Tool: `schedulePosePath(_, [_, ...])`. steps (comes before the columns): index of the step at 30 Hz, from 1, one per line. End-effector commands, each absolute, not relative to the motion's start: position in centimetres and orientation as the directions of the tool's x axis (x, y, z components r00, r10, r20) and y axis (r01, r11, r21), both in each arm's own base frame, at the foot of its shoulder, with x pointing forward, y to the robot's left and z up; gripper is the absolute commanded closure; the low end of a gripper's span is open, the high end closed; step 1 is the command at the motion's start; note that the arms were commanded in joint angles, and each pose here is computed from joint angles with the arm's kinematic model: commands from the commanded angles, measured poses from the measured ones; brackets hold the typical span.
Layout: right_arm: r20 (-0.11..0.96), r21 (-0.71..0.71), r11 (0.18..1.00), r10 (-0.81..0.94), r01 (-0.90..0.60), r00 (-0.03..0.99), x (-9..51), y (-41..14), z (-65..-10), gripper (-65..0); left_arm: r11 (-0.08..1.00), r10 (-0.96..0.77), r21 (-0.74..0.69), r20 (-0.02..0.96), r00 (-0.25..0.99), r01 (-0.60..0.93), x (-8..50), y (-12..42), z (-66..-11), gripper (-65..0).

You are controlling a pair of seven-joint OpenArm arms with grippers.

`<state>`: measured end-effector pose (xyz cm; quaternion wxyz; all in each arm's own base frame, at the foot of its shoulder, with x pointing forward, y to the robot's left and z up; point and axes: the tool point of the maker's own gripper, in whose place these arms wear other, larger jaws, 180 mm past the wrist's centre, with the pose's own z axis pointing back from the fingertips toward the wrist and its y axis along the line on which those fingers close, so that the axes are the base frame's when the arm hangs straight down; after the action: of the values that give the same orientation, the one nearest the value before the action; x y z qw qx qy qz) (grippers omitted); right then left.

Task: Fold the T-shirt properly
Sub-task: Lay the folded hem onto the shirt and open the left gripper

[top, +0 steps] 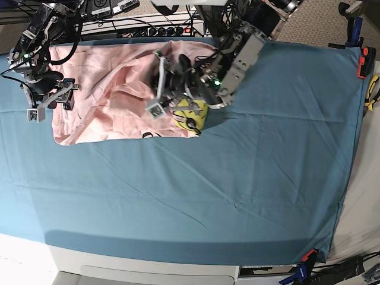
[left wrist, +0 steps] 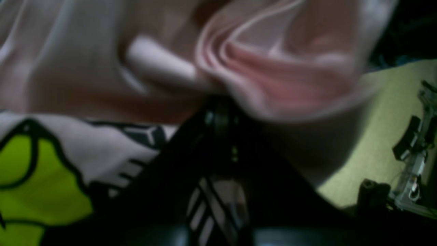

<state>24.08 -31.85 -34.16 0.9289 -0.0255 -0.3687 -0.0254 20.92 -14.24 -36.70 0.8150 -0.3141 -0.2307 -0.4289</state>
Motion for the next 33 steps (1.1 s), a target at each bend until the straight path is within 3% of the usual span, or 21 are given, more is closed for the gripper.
schedulePosePath(1, [0.725, -0.041, 0.997, -0.012, 0.061, 0.689, 24.9, -32.2, -32.7, -32.2, 0.404, -0.522, -0.317, 0.691, 0.501, 0.858, 21.2, -15.6, -34.9, 0.0])
schedulePosePath(10, [0.725, -0.042, 0.997, -0.012, 0.061, 0.689, 24.9, -32.2, -32.7, -32.2, 0.367, -0.55, -0.286, 0.701, 0.454, 0.885, 20.7, -16.4, -34.7, 0.0])
schedulePosePath(16, [0.724, -0.041, 0.997, -0.013, 0.062, 0.689, 24.9, -32.2, -32.7, -32.2, 0.446, -0.644, -0.097, 0.656, 0.394, 0.89, 23.5, -13.9, -36.2, 0.0])
schedulePosePath(26, [0.724, -0.041, 0.997, -0.013, 0.062, 0.689, 24.9, -32.2, -32.7, -32.2, 0.593, -0.719, 0.185, 0.56, 0.412, 0.783, 29.4, -6.1, -37.6, 0.0])
schedulePosePath(33, [0.724, -0.041, 0.997, -0.013, 0.062, 0.689, 24.9, -32.2, -32.7, -32.2, 0.622, -0.723, 0.23, 0.535, 0.436, 0.748, 30.1, -4.2, -38.0, 0.0])
